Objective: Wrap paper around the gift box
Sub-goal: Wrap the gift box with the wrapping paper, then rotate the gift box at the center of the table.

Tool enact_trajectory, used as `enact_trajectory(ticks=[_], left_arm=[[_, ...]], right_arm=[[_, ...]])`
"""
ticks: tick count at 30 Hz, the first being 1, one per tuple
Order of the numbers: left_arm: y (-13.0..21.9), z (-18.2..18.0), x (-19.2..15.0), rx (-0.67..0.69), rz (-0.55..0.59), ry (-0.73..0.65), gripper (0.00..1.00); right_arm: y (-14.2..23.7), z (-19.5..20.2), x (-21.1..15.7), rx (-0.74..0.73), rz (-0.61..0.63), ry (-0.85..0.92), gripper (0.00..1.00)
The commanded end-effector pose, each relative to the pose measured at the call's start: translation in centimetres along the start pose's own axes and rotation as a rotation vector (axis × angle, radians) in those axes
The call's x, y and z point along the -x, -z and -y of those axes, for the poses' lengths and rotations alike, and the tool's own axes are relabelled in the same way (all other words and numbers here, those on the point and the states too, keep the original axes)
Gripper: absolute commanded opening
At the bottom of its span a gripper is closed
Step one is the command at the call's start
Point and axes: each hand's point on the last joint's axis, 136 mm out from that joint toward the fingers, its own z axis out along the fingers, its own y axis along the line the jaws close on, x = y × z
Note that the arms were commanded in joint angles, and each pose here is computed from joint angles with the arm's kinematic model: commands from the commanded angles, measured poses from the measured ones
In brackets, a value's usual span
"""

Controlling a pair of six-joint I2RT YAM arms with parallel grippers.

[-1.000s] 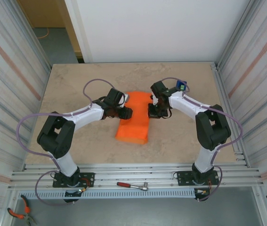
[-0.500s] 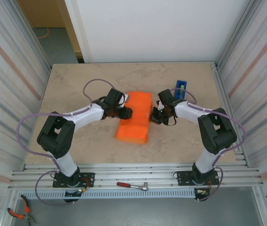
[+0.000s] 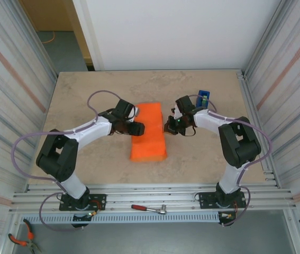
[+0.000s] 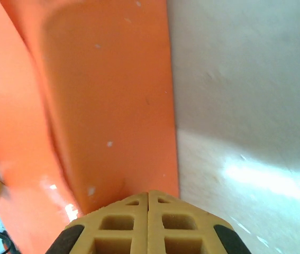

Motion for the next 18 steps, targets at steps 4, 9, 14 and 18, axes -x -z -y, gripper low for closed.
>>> enact_trajectory(ticks=[4, 9, 14, 18], left_arm=[[5.3, -0.6, 3.2, -0.096, 0.128, 0.102, 0.7], [6.7, -3.5, 5.2, -0.142, 0.194, 0.237, 0.76], [5.0, -4.1, 5.7, -0.217, 0.168, 0.308, 0.8], [2.8, -3.4, 6.0, -0.283, 0.147, 0.354, 0.81]], right_arm=[[2.2, 1.3, 1.5, -0.056, 0.05, 0.034, 0.0], [4.1, 1.0, 2.1, -0.024, 0.096, 0.001, 0.3], [4.1, -2.0, 2.5, 0.04, 0.103, 0.031, 0.58], [2.3, -3.8, 3.1, 0.049, 0.095, 0.046, 0.62]])
